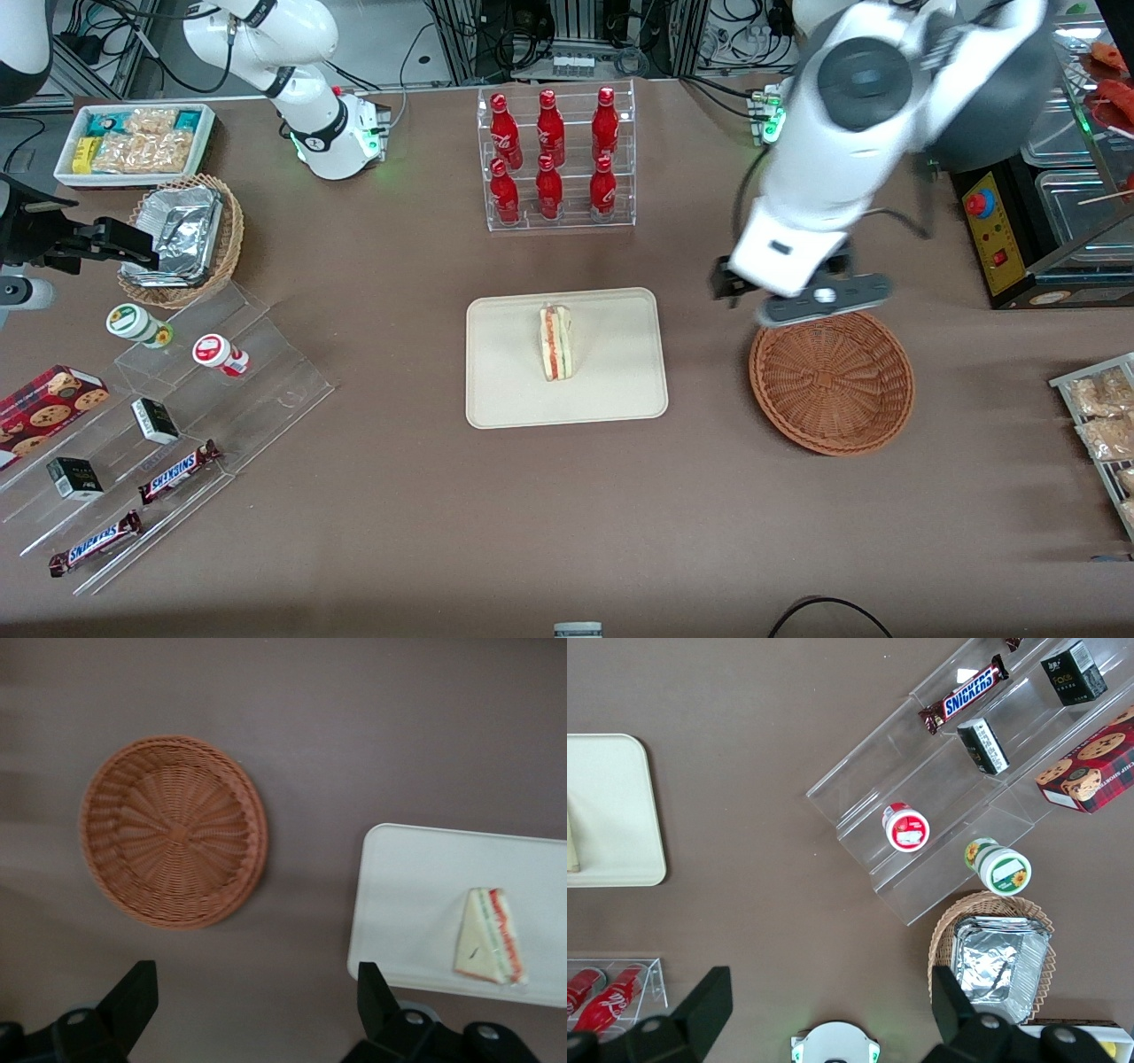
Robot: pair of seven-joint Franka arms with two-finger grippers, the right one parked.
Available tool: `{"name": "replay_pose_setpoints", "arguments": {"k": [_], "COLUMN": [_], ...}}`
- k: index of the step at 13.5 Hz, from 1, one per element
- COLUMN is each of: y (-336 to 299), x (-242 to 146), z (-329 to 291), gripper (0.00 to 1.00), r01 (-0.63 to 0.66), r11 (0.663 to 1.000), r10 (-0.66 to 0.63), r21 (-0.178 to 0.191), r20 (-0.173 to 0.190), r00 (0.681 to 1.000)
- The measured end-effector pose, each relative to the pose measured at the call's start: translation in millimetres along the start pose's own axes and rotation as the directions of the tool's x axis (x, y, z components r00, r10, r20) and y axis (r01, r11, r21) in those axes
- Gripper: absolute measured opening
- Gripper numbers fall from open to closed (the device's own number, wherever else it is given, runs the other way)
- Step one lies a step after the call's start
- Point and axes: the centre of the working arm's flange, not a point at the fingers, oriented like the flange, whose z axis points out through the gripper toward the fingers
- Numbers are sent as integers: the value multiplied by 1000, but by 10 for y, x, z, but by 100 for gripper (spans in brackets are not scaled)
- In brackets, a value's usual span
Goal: Place sandwich from basket to tray
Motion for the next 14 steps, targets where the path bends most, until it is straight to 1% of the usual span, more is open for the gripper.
{"name": "replay_pose_setpoints", "arguments": {"k": [3,6,9,11,14], "y": [-677,-1369,-2093,-2344,-2334], "x": [-16,-65,-62,-52,-18], "z": [-128,-174,-227,-246,-211], "gripper": [100,100,100,100,100], "r01": [-103,-203,-253,-249,-250], "r11": [995,979,964,965,965], "r10": [103,204,256,252,253], "r21": [-15,-29,-75,-82,-83], "r20": [12,20,24,19,22], "r00": [995,979,966,968,967]}}
